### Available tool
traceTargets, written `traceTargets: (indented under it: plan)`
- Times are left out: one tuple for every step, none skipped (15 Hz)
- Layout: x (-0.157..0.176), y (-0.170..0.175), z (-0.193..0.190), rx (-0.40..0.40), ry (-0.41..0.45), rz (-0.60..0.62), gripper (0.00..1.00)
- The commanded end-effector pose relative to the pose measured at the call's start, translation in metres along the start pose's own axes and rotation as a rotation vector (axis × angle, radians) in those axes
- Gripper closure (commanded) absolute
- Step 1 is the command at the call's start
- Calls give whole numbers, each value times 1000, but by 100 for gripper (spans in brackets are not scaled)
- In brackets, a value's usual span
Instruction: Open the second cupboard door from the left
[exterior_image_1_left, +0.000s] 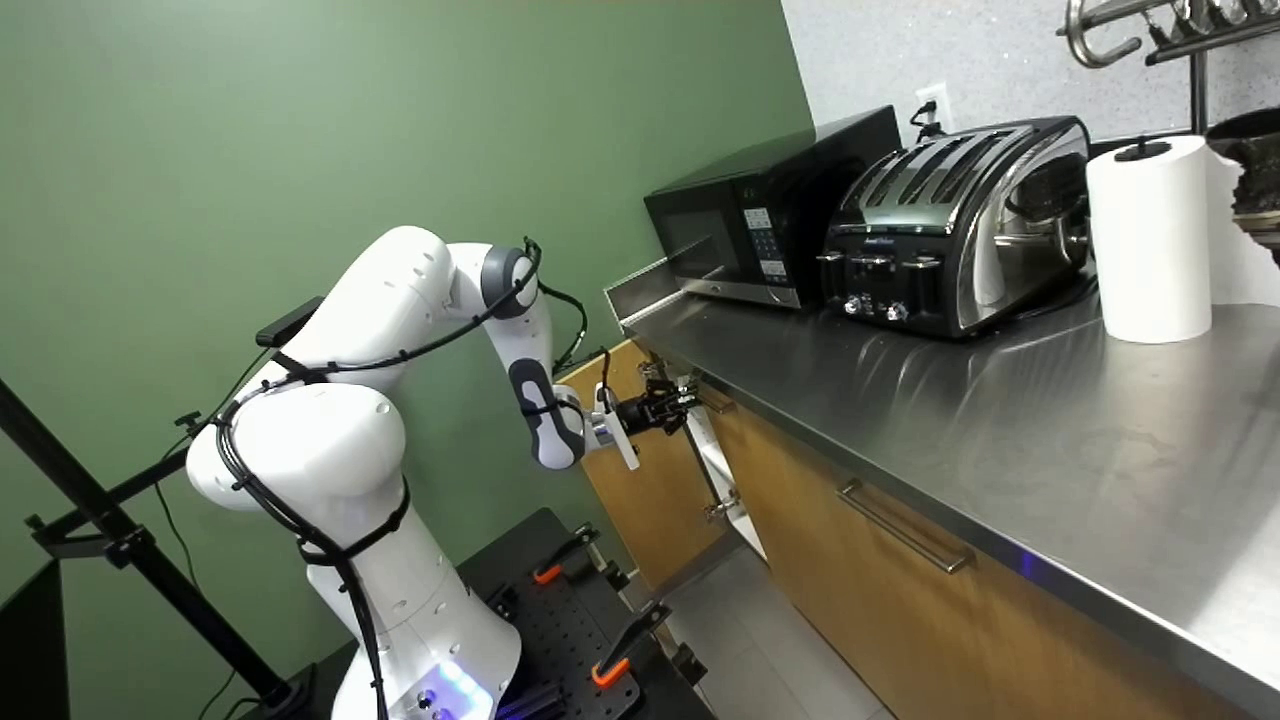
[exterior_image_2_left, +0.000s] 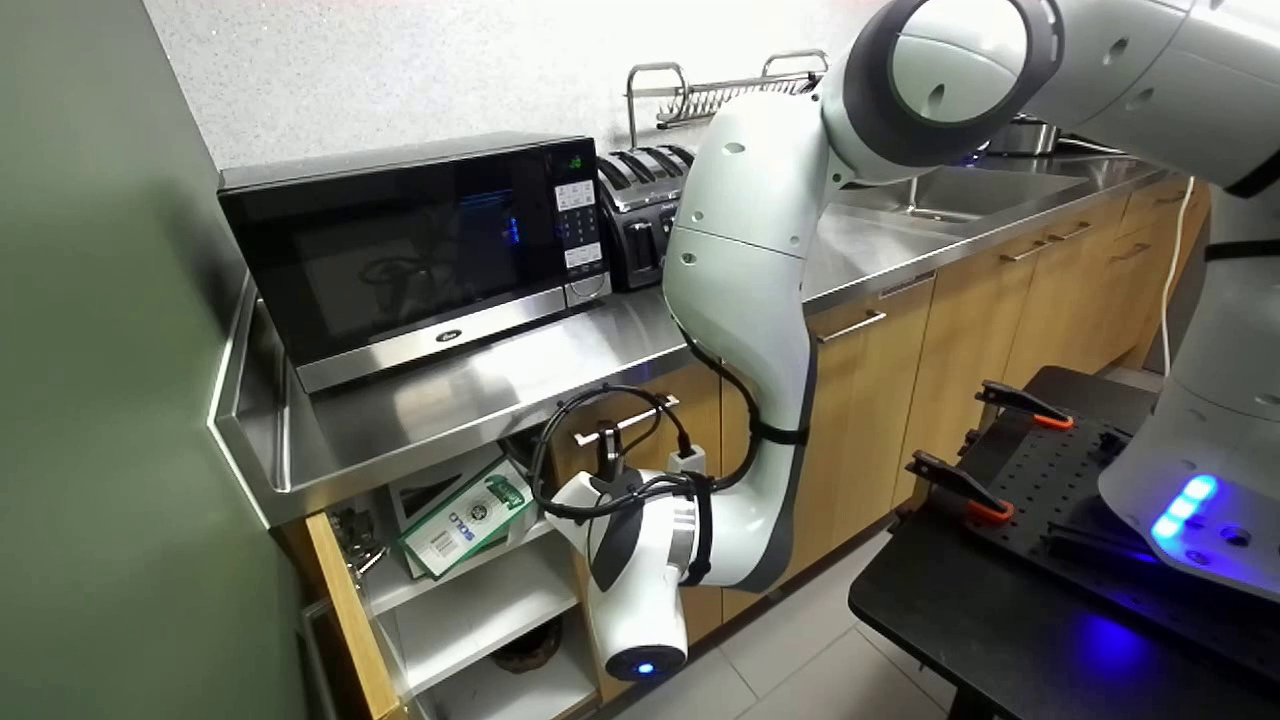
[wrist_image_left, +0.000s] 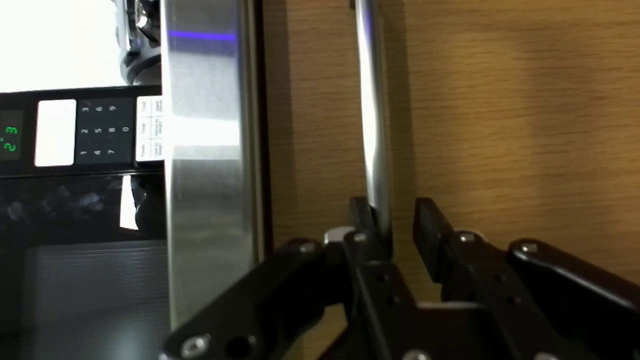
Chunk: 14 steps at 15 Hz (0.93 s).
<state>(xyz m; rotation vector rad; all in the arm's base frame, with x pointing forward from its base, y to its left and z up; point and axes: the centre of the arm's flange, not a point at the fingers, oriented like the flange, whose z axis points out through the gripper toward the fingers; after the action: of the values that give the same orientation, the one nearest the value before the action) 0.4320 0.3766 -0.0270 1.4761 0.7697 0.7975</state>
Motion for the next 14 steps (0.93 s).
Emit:
traceTargets:
  plan:
    - [-4, 17, 7, 54, 41, -27, 71]
    - [-4, 19, 7, 61, 47, -26, 69]
    - [-5, 21, 7, 72, 54, -26, 69]
    - [-5, 21, 7, 82, 60, -28, 76]
    - [-6, 22, 6, 95, 68, -33, 92]
    - [-7, 23, 4, 111, 83, -38, 97]
    - [-10, 27, 1, 121, 96, -47, 100]
    - [-16, 29, -4, 138, 116, -70, 100]
    - [-20, 31, -8, 148, 133, -84, 97]
    - [-26, 32, -13, 158, 148, -88, 97]
    - [-32, 31, -20, 165, 163, -94, 97]
    - [-37, 30, -25, 172, 181, -101, 97]
    - [-41, 26, -33, 178, 199, -110, 97]
    - [-45, 23, -38, 181, 213, -116, 97]
